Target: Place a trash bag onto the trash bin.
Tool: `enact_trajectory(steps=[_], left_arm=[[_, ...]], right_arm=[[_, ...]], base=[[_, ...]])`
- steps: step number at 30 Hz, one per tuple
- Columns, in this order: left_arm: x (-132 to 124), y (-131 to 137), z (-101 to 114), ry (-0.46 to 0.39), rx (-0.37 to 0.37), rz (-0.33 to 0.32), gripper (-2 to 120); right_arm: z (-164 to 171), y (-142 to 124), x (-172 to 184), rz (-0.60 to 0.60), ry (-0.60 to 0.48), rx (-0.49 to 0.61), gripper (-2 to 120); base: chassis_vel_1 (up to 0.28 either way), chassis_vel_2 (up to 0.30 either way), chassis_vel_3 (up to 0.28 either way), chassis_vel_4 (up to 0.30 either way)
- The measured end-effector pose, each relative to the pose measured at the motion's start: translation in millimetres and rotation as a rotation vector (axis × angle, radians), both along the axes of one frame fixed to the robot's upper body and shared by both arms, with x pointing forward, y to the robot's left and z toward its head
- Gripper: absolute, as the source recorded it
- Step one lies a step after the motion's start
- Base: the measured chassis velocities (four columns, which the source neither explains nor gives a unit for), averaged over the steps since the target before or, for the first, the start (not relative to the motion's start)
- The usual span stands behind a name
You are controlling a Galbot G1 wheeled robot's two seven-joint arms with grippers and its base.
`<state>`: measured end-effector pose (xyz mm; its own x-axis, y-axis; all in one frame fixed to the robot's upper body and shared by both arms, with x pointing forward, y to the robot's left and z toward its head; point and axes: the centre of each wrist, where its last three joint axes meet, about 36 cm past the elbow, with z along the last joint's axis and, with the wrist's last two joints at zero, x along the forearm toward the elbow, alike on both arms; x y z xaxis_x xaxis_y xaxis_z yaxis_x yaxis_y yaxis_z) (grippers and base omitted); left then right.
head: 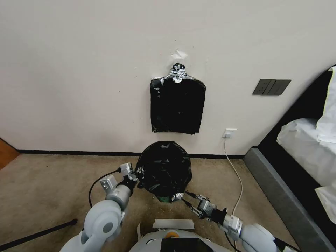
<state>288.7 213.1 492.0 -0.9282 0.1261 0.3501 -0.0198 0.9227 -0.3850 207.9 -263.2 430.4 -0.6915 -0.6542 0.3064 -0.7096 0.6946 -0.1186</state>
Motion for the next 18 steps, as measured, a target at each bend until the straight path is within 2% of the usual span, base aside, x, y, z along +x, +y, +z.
enact_trajectory(steps=[1,3,5,6,8,9,11,12,14,15,18], left_arm=[[0.0,0.0,0.0,0.000,0.000,0.000,1],[-0.5,-3.3,-8.8,-0.032,0.039,0.014,1],[-0.6,-4.8,-11.6,-0.041,0.050,0.016,1],[-0.9,-6.8,-15.4,-0.051,0.063,0.020,1],[-2.1,-11.9,-22.3,-0.072,0.093,0.024,1],[-2.1,-11.9,-22.3,-0.072,0.093,0.024,1],[-7.1,-16.5,-26.2,-0.093,0.119,0.013,1],[-7.1,-16.5,-26.2,-0.093,0.119,0.013,1],[-12.0,-22.6,-28.9,-0.120,0.148,-0.008,1],[-12.0,-22.6,-28.9,-0.120,0.148,-0.008,1],[-17.1,-31.2,-29.6,-0.133,0.164,-0.045,1]], right_arm=[[0.0,0.0,0.0,0.000,0.000,0.000,67],[32.0,16.9,-5.1,-0.060,0.064,0.096,61],[43.3,22.1,-6.0,-0.070,0.082,0.124,57],[57.9,28.3,-7.1,-0.079,0.108,0.156,52],[68.8,31.4,-3.9,-0.117,0.191,0.168,40],[68.8,31.4,-3.9,-0.117,0.191,0.168,40],[77.3,32.0,9.7,-0.122,0.215,0.183,30],[77.3,32.0,9.7,-0.122,0.215,0.183,30],[86.4,35.0,24.5,-0.117,0.224,0.200,19],[86.4,35.0,24.5,-0.117,0.224,0.200,19],[102.2,42.1,45.9,-0.085,0.250,0.195,3]], base=[[0.000,0.000,0.000,0.000],[0.000,0.000,0.000,0.000],[0.000,0.000,0.000,0.000],[0.000,0.000,0.000,0.000],[0.000,0.000,0.000,0.000],[0.000,0.000,0.000,0.000],[0.000,0.000,0.000,0.000],[0.000,0.000,0.000,0.000],[0.000,0.000,0.000,0.000],[0.000,0.000,0.000,0.000],[0.000,0.000,0.000,0.000]])
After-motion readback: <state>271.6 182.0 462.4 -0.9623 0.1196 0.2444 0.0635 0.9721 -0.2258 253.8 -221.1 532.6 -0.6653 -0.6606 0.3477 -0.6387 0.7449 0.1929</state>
